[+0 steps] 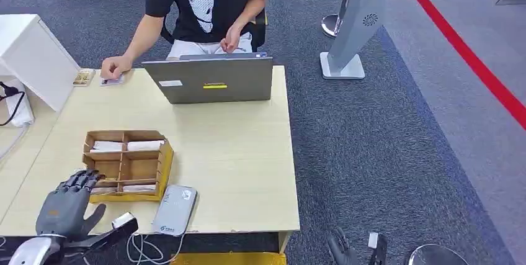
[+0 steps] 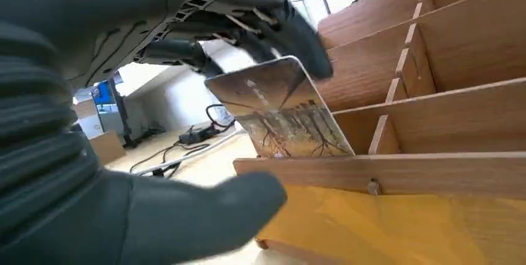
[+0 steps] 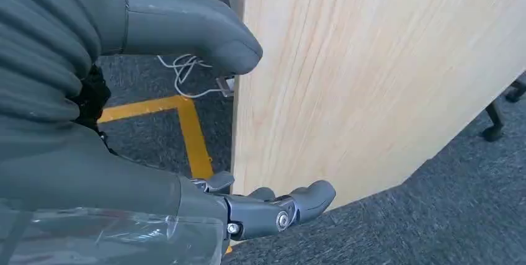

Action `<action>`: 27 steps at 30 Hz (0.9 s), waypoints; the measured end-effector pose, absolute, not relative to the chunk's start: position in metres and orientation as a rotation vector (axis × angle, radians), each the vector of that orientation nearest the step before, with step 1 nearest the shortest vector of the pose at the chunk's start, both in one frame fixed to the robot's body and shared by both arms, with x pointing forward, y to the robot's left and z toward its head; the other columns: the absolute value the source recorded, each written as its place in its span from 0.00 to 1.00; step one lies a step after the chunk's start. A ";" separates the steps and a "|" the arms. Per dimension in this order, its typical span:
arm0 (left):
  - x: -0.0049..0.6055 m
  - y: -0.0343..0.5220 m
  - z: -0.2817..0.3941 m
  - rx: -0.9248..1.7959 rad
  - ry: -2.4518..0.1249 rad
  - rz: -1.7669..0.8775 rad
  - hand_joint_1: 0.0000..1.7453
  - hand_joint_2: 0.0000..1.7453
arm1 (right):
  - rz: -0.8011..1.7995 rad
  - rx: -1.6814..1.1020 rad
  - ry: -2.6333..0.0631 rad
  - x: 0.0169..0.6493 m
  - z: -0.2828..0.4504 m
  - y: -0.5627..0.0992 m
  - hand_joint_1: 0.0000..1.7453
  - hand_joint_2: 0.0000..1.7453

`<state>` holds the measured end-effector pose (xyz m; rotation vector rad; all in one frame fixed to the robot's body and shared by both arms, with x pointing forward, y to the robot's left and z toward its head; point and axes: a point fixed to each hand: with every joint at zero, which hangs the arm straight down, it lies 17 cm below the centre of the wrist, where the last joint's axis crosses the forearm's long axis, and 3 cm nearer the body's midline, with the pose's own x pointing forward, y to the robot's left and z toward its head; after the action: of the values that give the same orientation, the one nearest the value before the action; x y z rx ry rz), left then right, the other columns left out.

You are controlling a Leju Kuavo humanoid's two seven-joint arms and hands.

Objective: Pass the card to the sensor for recognition and then transmit it.

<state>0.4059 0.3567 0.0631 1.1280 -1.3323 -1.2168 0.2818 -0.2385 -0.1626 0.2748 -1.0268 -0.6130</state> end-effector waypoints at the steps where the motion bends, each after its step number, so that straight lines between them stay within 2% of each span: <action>1: 0.406 0.357 0.062 1.126 -1.330 -1.217 1.00 1.00 | -0.613 0.275 -1.027 0.282 -0.163 -0.239 0.00 1.00; 27: 0.407 0.358 0.063 1.130 -1.329 -1.220 1.00 1.00 | -0.613 0.273 -1.028 0.282 -0.163 -0.239 0.00 1.00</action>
<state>0.4070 0.3584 0.0632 1.1304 -1.3294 -1.2204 0.2819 -0.2388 -0.1626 0.2733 -1.0278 -0.6132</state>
